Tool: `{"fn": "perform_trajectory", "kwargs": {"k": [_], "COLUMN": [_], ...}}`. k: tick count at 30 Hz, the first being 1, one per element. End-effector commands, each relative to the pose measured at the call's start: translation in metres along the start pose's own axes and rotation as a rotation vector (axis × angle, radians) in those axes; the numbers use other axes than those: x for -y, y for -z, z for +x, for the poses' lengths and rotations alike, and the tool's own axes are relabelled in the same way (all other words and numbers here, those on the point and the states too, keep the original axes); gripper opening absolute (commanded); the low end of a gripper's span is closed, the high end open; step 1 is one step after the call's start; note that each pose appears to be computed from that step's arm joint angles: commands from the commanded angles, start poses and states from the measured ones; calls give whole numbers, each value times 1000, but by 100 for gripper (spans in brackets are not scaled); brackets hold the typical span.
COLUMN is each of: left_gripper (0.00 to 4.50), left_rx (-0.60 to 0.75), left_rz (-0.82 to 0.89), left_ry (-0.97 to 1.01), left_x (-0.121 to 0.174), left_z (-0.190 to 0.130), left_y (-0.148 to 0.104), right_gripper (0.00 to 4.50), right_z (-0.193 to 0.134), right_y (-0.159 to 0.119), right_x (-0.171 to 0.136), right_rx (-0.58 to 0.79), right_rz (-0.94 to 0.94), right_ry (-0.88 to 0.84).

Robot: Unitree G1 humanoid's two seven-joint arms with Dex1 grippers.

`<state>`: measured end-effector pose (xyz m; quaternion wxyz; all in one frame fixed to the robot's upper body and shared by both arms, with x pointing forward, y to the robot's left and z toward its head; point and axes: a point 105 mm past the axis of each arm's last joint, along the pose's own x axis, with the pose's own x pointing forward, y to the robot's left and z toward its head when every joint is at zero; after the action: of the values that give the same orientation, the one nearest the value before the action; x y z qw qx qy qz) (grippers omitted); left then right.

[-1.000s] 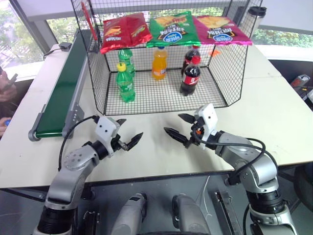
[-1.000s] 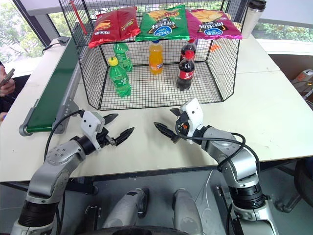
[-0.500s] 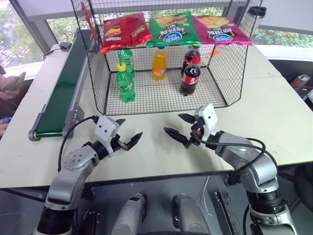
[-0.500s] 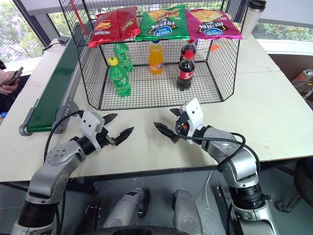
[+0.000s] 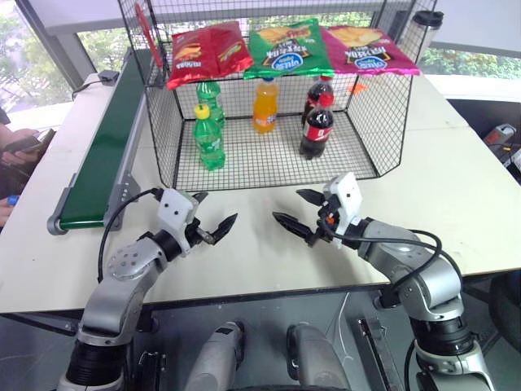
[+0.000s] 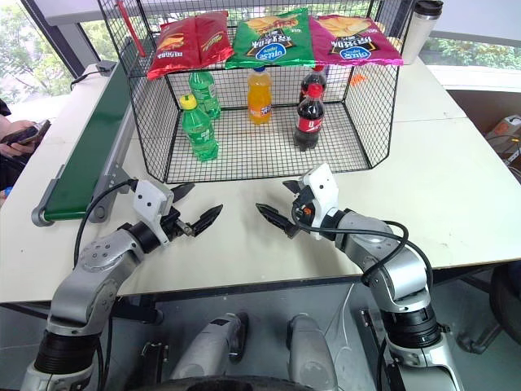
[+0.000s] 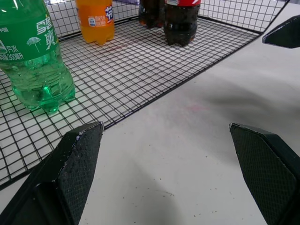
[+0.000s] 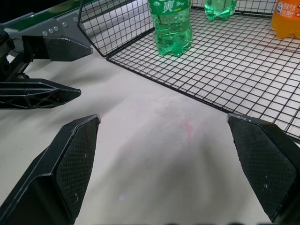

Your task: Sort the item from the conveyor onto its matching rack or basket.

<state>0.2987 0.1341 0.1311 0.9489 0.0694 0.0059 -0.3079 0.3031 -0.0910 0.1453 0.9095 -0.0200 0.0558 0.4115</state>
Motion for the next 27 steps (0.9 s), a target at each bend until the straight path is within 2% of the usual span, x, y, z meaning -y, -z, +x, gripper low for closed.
{"fn": "perform_trajectory", "kwargs": {"k": [1, 6, 12, 19, 24, 27], "left_gripper": [450, 450, 450, 450, 450, 450], "left_rx": [34, 36, 64, 97, 101, 97], "left_rz": [25, 32, 32, -65, -71, -99], "left_ry": [-13, -24, -107, -325, -507, -551], "left_x": [-3, -4, -19, -61, -107, -121], "left_z": [-2, -3, -17, -46, -90, -106], "left_y": [-11, -12, -28, -41, -51, -51], "right_gripper": [448, 448, 448, 448, 448, 448], "right_z": [-1, -1, -2, -6, 1, 4], "right_y": [-13, -14, -23, -37, -67, -78], "right_x": [-9, -11, -19, -31, -45, -51], "right_rx": [43, 44, 57, 89, 158, 175], "right_rz": [-29, -31, -53, -73, -120, -137], "right_ry": [-33, -43, -109, -217, -306, -346]}}
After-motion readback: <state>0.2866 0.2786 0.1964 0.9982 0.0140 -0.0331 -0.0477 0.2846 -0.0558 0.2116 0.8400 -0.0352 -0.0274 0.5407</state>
